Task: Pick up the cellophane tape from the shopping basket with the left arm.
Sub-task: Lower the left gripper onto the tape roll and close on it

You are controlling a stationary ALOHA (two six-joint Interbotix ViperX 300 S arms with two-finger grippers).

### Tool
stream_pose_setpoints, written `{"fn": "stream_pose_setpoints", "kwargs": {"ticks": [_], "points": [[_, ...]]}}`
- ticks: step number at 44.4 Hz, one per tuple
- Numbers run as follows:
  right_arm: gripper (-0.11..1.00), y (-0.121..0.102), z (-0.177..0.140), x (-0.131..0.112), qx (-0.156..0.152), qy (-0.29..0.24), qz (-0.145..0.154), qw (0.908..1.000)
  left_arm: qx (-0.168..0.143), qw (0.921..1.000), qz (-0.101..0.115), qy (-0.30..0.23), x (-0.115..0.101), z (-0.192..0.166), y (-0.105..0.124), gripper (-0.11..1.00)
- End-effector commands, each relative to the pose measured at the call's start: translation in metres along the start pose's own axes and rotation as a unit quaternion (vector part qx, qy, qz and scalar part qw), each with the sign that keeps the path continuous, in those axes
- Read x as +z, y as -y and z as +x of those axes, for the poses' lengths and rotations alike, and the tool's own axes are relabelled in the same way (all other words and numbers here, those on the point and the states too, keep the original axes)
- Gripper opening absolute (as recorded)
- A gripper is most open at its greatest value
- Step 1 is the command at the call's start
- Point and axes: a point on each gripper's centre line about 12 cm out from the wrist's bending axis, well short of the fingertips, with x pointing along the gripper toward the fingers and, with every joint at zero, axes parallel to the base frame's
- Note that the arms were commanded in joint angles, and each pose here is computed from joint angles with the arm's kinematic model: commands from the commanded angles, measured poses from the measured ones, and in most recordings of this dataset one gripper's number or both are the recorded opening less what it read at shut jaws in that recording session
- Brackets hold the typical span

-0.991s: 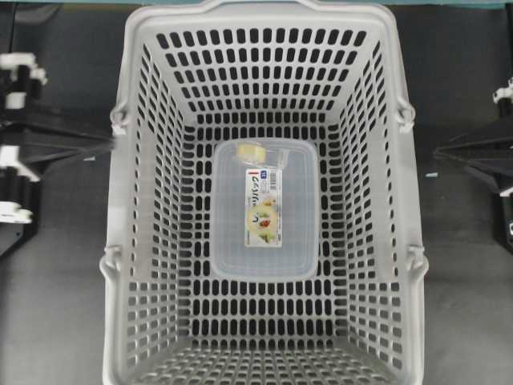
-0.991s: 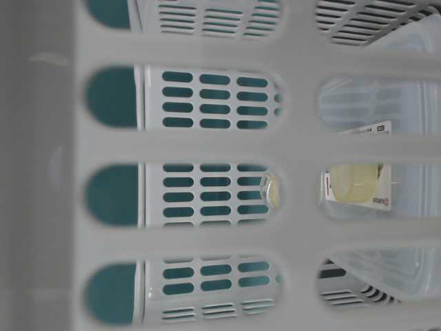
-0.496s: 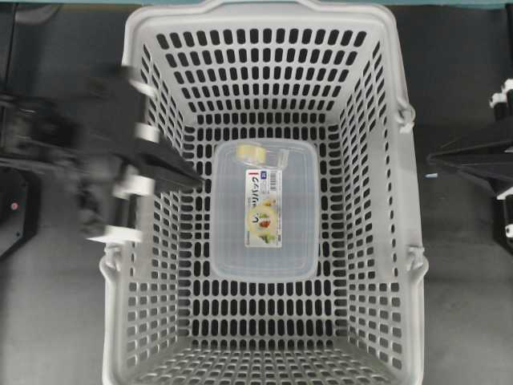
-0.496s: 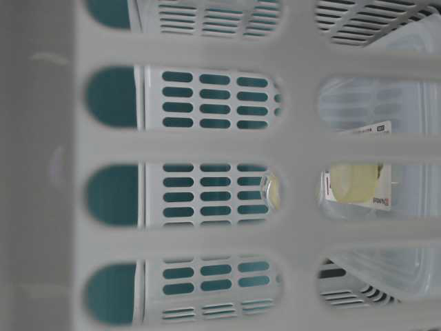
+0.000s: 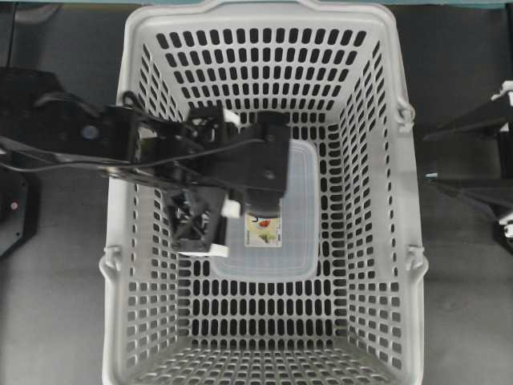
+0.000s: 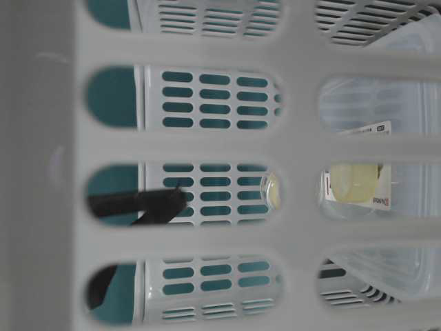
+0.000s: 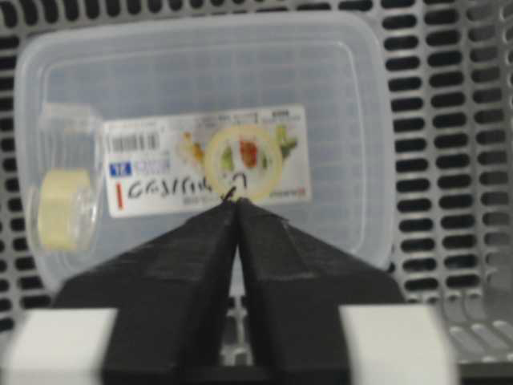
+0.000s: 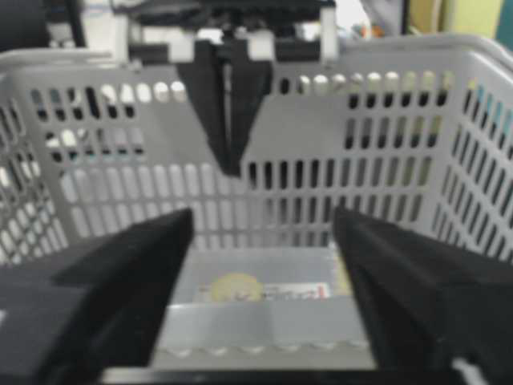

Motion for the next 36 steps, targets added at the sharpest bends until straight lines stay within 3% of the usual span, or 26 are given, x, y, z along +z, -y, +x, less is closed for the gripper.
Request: {"fn": "stream_pose_setpoints", "kwargs": {"ticks": [1,9,13,24,36], "points": [[0.76,0.0,0.001,0.012,-0.001,0.017,0.002,0.9999,0.002,0.9999,-0.004,0.013,0.009,-0.004,-0.001,0.23],[0.78,0.0,0.001,0.012,0.0,0.018,0.0,0.9998,0.0,0.9999,-0.001,-0.015,0.005,0.02,0.002,0.75],[0.78,0.0,0.001,0.012,-0.001,0.018,0.001,0.9998,-0.001,0.9994,0.002,-0.034,0.001,0.036,0.003,0.9],[0.78,0.0,0.001,0.012,0.0,0.018,0.0,0.9998,-0.002,0.9972,0.005,-0.075,-0.011,0.079,0.004,0.9],[0.78,0.0,0.001,0.012,-0.001,0.018,0.001,0.9998,-0.003,0.9969,0.005,-0.079,-0.02,0.102,0.006,0.9]]}}
